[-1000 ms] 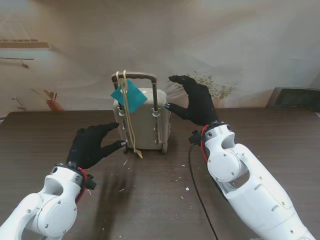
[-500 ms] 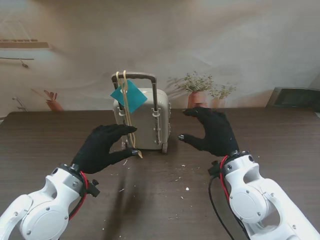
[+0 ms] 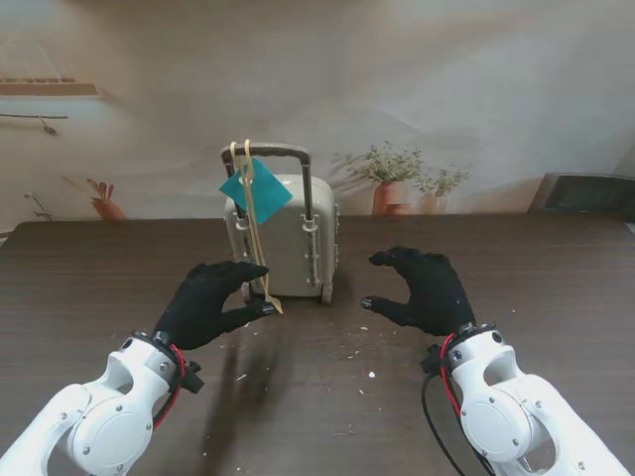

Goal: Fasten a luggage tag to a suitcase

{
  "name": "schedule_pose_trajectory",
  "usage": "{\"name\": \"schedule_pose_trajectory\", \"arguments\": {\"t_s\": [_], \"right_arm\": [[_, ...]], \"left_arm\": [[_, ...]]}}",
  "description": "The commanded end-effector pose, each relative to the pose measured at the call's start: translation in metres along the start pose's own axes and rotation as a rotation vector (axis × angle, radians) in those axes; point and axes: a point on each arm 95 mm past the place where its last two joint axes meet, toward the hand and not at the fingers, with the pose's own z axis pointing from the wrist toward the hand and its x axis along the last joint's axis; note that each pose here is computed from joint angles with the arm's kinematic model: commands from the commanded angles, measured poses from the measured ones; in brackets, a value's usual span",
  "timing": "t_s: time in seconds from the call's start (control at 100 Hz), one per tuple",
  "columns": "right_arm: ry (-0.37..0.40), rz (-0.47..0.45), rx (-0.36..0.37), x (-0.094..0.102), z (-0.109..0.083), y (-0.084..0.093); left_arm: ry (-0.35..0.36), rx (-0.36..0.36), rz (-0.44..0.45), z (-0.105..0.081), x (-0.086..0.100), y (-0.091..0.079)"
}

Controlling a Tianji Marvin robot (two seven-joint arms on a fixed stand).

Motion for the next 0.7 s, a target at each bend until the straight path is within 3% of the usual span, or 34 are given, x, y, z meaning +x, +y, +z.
{"name": "schedule_pose_trajectory", "arguments": {"t_s": [0.0, 0.22, 0.69], "right_arm": [[-0.022, -0.005, 0.052, -0.01, -0.004, -0.011], [-0.044, 0.009, 0.082, -0.016, -0.006, -0.019], [-0.038, -0.007, 0.069, -0.016, -0.005, -0.019]], "left_arm": [[-0.033, -0.018, 0.016, 0.001, -0.009, 0.005], [-0.07, -0.031, 0.019, 0.007, -0.021, 0.012], [-0.057, -0.039, 0.007, 0.011, -0.02, 0.014]]}}
